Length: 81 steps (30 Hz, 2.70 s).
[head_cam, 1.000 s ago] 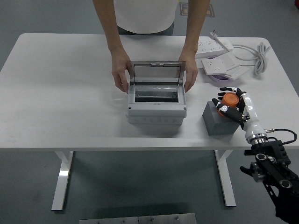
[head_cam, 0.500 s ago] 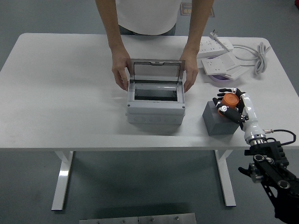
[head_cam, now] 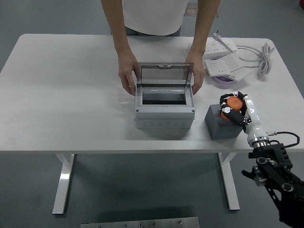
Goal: Fetch the battery,place it into the box,close the lid of the box
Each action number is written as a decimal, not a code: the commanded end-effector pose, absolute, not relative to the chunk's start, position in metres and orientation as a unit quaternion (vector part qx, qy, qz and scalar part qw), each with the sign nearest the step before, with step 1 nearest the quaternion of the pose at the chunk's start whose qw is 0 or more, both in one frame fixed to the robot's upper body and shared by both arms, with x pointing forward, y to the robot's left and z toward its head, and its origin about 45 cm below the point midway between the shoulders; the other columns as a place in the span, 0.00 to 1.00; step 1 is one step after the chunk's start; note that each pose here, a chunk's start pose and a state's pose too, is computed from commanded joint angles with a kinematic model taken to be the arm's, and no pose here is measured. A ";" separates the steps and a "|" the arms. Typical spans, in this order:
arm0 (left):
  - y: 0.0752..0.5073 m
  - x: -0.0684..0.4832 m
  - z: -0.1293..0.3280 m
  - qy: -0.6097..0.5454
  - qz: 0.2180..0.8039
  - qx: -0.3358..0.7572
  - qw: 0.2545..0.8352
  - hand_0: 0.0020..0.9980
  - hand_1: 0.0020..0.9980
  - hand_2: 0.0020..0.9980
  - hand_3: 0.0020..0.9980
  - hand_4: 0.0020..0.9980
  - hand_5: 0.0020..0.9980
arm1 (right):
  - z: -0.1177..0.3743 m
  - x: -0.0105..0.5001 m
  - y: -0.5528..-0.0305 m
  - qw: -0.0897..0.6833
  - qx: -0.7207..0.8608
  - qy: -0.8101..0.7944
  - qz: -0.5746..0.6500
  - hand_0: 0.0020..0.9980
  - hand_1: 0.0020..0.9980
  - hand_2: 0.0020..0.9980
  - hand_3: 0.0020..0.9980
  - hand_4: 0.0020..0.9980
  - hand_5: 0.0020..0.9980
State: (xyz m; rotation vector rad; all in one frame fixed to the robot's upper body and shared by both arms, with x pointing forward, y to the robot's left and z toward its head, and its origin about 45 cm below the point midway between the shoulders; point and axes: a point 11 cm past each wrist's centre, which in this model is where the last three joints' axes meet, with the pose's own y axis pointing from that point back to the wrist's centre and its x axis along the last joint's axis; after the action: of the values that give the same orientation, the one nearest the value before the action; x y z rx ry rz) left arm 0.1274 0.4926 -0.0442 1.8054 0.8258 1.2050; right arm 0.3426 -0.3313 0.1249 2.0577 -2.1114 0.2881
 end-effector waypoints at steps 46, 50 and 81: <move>0.495 0.129 -0.042 0.327 0.475 0.715 0.396 0.63 0.70 0.57 0.54 0.50 0.00 | 0.192 0.386 -0.312 0.150 0.701 -0.651 0.252 0.14 0.24 0.26 0.30 0.02 0.00; 0.495 0.128 -0.042 0.327 0.474 0.715 0.396 0.63 0.70 0.57 0.54 0.50 0.00 | 0.200 0.391 -0.300 0.183 0.707 -0.623 0.281 0.14 0.24 0.26 0.30 0.02 0.00; 0.503 0.127 -0.037 0.326 0.476 0.717 0.392 0.63 0.70 0.57 0.54 0.50 0.00 | 0.231 0.432 -0.163 0.316 0.707 -0.428 0.466 0.13 0.23 0.26 0.30 0.00 0.00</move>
State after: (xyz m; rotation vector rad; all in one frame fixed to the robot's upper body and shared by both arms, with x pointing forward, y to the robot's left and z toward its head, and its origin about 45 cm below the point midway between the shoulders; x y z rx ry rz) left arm 0.1268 0.5034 -0.0374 1.8194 0.8267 1.2089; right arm 0.4321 -0.1634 0.2306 1.8614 -1.1279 1.2271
